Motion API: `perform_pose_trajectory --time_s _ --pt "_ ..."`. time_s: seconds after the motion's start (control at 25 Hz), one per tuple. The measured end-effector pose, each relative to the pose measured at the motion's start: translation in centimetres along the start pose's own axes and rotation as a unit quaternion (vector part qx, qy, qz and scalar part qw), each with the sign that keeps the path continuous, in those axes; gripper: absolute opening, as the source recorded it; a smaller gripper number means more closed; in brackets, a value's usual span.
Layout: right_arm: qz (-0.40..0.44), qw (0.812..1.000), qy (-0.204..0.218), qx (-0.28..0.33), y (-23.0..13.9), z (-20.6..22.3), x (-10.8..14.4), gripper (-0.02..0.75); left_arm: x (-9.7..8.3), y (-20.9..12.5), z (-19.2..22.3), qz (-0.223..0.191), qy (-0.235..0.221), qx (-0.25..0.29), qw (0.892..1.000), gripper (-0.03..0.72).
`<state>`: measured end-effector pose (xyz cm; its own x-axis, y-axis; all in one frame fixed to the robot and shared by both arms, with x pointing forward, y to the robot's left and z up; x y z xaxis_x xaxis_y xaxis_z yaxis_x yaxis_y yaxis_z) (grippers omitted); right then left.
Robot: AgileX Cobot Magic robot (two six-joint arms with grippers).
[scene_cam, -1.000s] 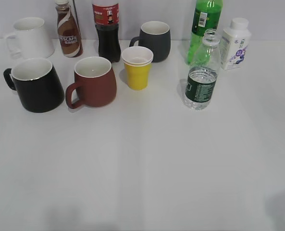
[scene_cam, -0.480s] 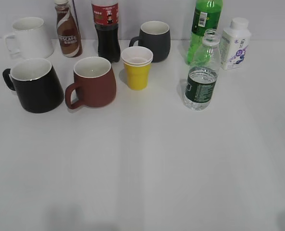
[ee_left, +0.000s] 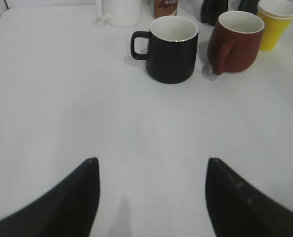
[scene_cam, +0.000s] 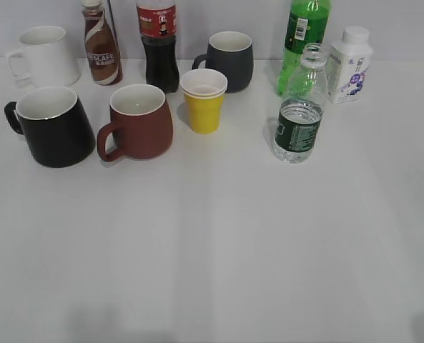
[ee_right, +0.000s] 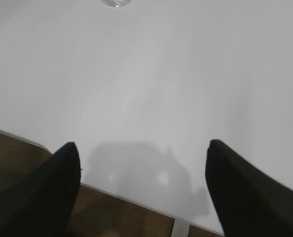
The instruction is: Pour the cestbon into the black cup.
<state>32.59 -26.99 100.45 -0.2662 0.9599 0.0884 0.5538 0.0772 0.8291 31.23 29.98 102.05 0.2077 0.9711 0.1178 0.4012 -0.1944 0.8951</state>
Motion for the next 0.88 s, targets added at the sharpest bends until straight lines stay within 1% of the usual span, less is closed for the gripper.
perform_pose_trajectory --time_s 0.16,0.24,0.28,0.36,0.44,0.52,0.56,0.88 --pt "0.000 1.000 -0.001 0.000 0.0 0.0 0.0 0.593 0.0 0.0 0.0 -0.001 0.002 0.000 1.000 0.473" --pt "0.008 1.000 -0.012 -0.003 0.0 -0.1 -0.3 0.593 0.2 0.0 0.0 -0.008 0.015 0.002 1.000 0.463" --pt "0.015 1.000 -0.022 -0.009 0.1 -0.2 -0.5 0.592 0.4 -0.1 -0.1 -0.014 0.027 0.004 1.000 0.458" --pt "0.037 0.997 -0.055 -0.032 0.2 -0.8 -1.2 0.593 0.9 -0.2 -0.2 -0.028 0.056 0.008 0.998 0.453" --pt "0.057 0.992 -0.089 -0.068 0.2 -1.8 -1.8 0.593 1.2 -0.3 -0.3 -0.039 0.080 0.011 0.996 0.449" --pt "0.073 0.987 -0.119 -0.084 0.2 -2.3 -2.2 0.592 1.4 -0.4 -0.3 -0.045 0.091 0.012 0.995 0.449" --pt "0.077 0.985 -0.124 -0.087 0.2 -2.4 -2.3 0.591 1.4 -0.4 -0.3 -0.046 0.092 0.012 0.995 0.448" --pt "0.084 0.985 -0.121 -0.087 0.2 -2.3 -2.1 0.590 1.3 -0.4 -0.3 -0.044 0.088 0.012 0.995 0.447"
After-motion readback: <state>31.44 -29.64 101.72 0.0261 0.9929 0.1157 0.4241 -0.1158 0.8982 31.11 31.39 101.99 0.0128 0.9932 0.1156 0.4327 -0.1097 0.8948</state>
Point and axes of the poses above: a point on each arm's last joint axis where the gripper is mounted, z pointing out along that axis toward the gripper, x along the wrist's bending axis when the last joint is at zero, y = z × x, the point moved 9 cm from there along z, pointing out along that axis toward the gripper, and after that the axes turned 10 degrees about z, right-handed, at the moved point
